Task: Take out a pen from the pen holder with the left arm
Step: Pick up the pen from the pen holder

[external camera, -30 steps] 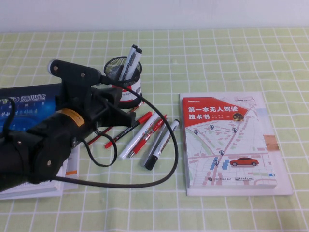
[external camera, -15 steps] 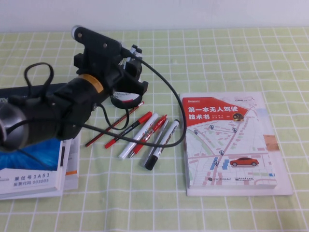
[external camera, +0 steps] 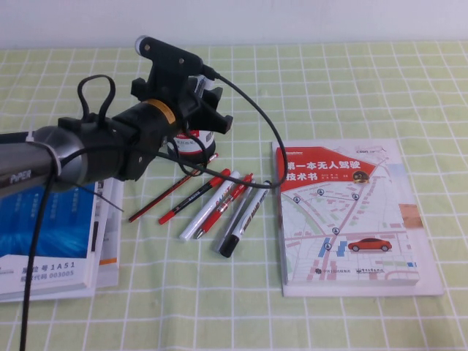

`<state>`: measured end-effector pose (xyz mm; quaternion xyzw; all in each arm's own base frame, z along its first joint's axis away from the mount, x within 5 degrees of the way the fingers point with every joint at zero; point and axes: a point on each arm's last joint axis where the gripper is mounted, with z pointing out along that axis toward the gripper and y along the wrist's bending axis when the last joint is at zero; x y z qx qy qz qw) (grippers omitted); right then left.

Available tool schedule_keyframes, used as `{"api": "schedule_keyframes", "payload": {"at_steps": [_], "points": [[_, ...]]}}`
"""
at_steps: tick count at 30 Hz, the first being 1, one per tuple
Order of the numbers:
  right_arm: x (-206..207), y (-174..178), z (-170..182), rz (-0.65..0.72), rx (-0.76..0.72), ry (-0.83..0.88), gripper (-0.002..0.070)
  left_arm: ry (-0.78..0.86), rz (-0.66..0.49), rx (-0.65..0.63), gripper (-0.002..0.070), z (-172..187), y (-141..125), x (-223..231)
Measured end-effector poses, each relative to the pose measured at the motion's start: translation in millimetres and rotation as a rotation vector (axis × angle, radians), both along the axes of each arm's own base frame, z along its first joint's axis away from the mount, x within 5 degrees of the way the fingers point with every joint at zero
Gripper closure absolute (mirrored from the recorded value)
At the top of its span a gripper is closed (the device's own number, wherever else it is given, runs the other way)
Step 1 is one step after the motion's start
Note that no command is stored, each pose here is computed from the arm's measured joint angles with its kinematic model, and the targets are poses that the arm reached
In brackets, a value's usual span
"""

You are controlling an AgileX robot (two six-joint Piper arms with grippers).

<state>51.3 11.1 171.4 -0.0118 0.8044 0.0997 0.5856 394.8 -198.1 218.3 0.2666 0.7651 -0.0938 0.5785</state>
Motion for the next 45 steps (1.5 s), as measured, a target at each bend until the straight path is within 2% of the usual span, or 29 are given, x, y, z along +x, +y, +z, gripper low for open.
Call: {"api": "schedule_keyframes", "payload": {"at_steps": [8, 16, 27, 45], "points": [[0, 0, 0, 0.000, 0.000, 0.000, 0.0690, -0.010, 0.002, -0.007, 0.0353, -5, -7, 16], [0, 0, 0, 0.000, 0.000, 0.000, 0.0690, -0.004, 0.000, -0.002, 0.0385, -11, -10, 22], [0, 0, 0, 0.000, 0.000, 0.000, 0.0690, 0.028, 0.027, -0.015, 0.0391, -21, -4, 27], [0, 0, 0, 0.000, 0.000, 0.000, 0.0690, -0.020, -0.011, -0.004, 0.0391, -20, -6, 28]]}}
